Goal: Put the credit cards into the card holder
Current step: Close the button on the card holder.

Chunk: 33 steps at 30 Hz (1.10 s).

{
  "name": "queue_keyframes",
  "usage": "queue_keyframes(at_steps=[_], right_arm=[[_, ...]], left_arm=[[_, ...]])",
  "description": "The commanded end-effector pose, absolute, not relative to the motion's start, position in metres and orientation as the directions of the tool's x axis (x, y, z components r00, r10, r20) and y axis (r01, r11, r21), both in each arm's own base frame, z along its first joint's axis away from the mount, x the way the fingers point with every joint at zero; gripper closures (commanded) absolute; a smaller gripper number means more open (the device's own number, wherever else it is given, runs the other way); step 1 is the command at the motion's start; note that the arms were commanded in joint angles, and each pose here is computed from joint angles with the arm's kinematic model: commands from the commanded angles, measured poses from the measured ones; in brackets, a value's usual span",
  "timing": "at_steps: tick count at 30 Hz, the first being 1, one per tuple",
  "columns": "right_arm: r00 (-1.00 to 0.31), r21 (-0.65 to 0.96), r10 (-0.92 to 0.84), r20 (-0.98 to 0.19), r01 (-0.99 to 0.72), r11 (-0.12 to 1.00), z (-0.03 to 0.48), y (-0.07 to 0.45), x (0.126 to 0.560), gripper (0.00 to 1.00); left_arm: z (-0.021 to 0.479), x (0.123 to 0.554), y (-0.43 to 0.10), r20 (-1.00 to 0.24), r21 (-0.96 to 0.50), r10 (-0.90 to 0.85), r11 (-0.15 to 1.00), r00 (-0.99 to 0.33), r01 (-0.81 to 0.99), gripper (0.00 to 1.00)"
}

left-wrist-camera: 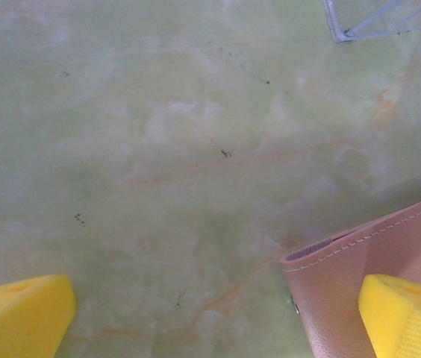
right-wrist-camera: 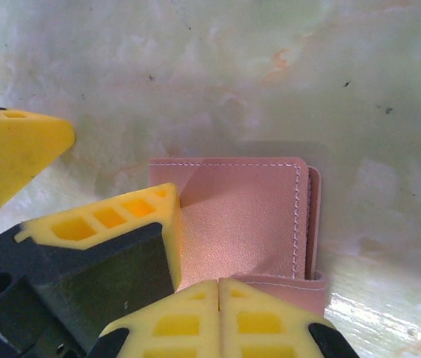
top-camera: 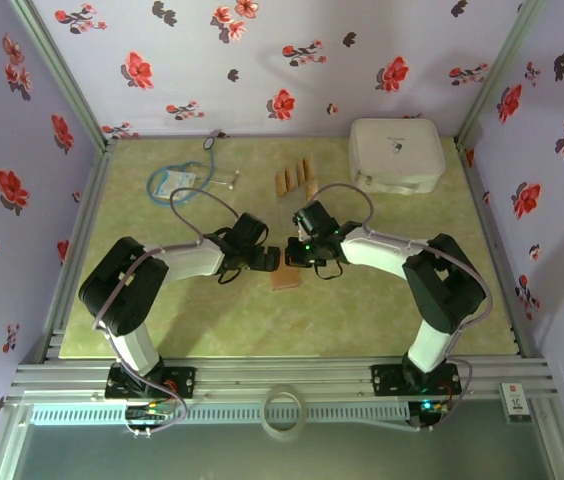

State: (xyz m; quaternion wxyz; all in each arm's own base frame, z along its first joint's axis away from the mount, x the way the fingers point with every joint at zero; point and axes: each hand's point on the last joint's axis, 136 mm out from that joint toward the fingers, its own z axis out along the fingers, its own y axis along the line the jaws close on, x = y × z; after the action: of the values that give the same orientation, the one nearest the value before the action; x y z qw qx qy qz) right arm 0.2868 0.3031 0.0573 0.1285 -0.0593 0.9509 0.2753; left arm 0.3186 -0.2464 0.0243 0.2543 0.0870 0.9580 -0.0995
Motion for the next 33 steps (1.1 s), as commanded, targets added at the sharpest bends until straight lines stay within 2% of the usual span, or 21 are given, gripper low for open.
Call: queue_keyframes(at_steps=[1, 24, 33], right_arm=[[-0.966, 0.525, -0.043, -0.255, -0.176, 0.833, 0.048, 0.309, 0.283, 1.00], [-0.977, 0.492, -0.058, -0.207, -0.155, 0.857, 0.017, 0.301, 0.271, 1.00], [-0.982, 0.454, -0.087, -0.167, -0.155, 0.877, -0.005, 0.299, 0.254, 1.00]], left_arm=[[-0.005, 0.307, -0.225, -0.441, -0.079, 0.123, 0.981, -0.889, 0.175, 0.00], [-0.006, 0.308, -0.226, -0.440, -0.078, 0.123, 0.981, -0.889, 0.175, 0.00], [-0.007, 0.307, -0.225, -0.437, -0.077, 0.123, 0.982, -0.891, 0.173, 0.00]])
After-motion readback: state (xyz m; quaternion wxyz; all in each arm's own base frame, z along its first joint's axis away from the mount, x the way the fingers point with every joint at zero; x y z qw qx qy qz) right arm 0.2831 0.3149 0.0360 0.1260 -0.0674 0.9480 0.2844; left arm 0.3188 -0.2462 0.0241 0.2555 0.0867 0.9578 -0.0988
